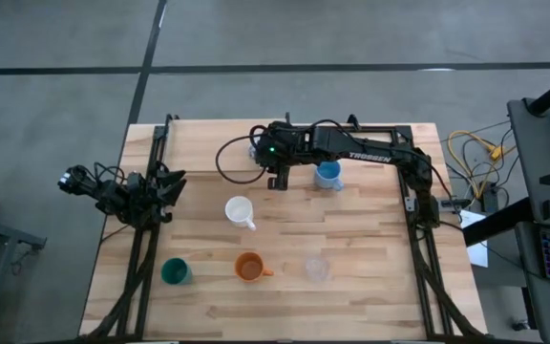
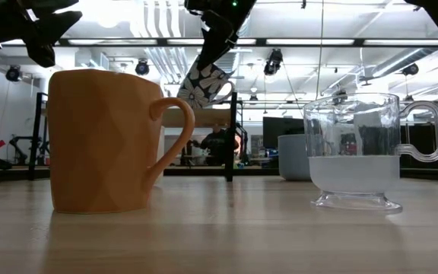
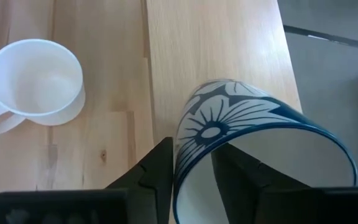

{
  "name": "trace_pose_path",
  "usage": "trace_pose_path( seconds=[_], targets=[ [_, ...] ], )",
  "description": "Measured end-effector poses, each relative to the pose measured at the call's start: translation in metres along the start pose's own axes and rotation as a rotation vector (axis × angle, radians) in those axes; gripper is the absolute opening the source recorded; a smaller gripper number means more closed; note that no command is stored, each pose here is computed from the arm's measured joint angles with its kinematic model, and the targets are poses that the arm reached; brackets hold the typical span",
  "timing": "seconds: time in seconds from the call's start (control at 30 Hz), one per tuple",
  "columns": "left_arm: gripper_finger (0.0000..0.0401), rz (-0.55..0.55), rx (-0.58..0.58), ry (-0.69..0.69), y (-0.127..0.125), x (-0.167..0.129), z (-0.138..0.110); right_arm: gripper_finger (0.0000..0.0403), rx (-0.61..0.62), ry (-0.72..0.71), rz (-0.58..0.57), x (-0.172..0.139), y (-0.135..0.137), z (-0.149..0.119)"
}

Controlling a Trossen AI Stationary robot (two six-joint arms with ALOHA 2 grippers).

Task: Stack small to large cups/mugs on shelf
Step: Put the blue patterned mug on the shelf

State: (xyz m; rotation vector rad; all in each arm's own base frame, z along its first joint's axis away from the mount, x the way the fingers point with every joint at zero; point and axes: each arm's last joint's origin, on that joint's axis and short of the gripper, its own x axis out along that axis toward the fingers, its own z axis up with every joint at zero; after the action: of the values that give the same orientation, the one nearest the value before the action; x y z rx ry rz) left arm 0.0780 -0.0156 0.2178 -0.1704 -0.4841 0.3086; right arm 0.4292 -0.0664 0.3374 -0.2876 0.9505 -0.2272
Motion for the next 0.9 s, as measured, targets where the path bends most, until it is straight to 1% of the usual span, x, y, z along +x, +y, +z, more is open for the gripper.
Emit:
trace_pose_path(
  seconds=[0.23, 0.53, 0.9],
  targets=[
    [0.0122, 0.0, 0.0, 0.0, 0.0, 0.0, 0.0, 0.0118, -0.003, -0.024, -0.007, 0.0, -0.001, 0.002],
    [0.0122, 0.0, 0.0, 0.0, 0.0, 0.0, 0.0, 0.0142, -0.008, -0.04, -0.026, 0.001, -0.004, 0.004],
    [0.0122, 0.0, 0.0, 0.0, 0.0, 0.0, 0.0, 0.0146, 0.008, -0.048, -0.061, 0.004, -0.015, 0.003]
  ],
)
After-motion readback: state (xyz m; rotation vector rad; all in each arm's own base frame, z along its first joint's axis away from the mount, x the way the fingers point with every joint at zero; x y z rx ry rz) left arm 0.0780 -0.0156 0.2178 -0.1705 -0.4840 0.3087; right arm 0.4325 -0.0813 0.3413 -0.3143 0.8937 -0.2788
